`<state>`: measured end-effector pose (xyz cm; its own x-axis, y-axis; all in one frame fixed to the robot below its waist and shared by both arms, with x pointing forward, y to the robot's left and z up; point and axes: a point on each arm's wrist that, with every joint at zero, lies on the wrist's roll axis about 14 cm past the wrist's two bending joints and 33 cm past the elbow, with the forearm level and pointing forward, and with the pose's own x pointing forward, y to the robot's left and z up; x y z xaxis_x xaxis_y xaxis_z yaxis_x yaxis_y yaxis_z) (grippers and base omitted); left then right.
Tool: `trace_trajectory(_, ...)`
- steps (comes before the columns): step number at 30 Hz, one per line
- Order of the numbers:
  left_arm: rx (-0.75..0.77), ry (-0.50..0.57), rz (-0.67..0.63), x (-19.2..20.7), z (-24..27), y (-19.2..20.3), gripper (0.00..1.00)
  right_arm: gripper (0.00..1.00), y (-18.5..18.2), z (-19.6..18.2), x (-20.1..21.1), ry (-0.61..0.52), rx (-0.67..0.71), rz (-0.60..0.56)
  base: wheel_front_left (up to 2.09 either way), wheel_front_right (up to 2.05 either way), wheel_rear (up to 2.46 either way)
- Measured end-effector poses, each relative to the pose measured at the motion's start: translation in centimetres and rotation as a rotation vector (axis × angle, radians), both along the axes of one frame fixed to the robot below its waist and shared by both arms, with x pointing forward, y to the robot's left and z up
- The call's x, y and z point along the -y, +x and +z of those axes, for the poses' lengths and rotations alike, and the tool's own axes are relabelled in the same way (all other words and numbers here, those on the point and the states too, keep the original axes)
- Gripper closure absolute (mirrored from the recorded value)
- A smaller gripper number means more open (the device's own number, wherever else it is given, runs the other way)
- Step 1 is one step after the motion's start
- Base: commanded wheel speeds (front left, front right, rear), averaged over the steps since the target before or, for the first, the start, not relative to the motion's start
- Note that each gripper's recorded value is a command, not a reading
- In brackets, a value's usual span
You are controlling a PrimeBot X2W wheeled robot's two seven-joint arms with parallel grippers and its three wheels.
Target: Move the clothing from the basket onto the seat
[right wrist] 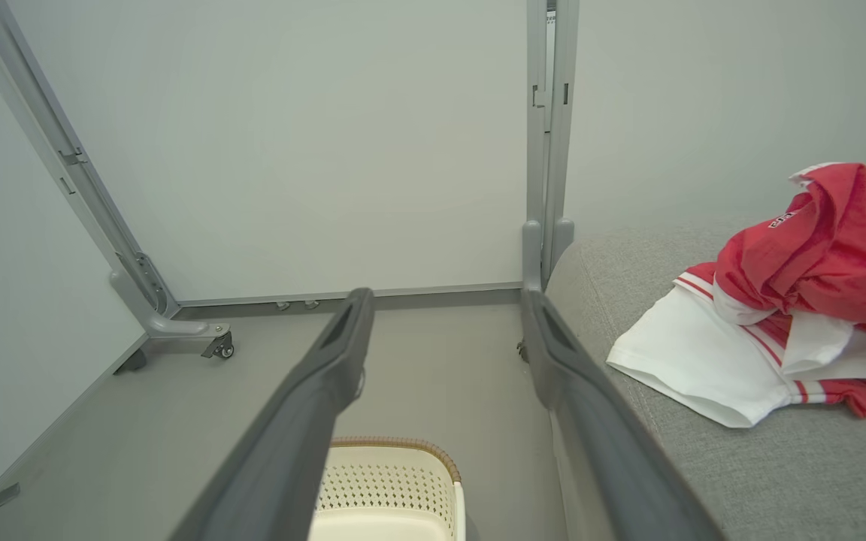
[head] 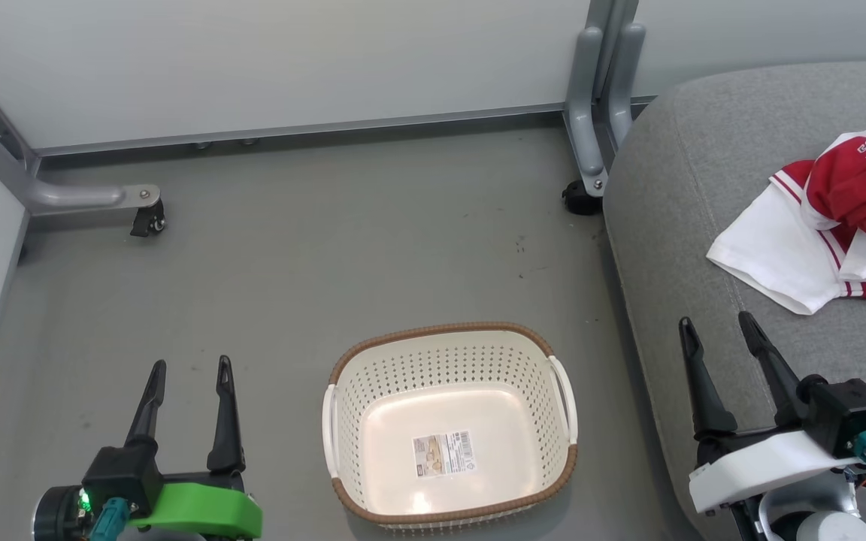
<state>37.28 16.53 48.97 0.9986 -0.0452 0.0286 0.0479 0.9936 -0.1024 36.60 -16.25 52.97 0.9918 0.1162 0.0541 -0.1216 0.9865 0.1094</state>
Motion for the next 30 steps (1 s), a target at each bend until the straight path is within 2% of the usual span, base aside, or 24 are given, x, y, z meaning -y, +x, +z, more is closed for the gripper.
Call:
trace_trajectory(25, -0.029, 0.022, -0.015, 0.1, -1.0, -0.2, 0.00, 0.00, -0.5, -0.3, 0.2, 0.007, -0.015, -0.006, 0.00, 0.00, 0.00)
trace_trajectory(26, -0.032, 0.021, -0.014, 0.1, -1.1, -0.2, 1.00, 1.00, -0.4, -0.4, 0.2, 0.007, -0.018, -0.006, 0.00, 0.00, 0.00)
trace_trajectory(30, -0.072, 0.010, -0.011, 0.1, -2.2, -0.5, 1.00, 1.00, -0.6, -1.2, 0.0, 0.027, -0.045, -0.004, 0.00, 0.00, 0.00)
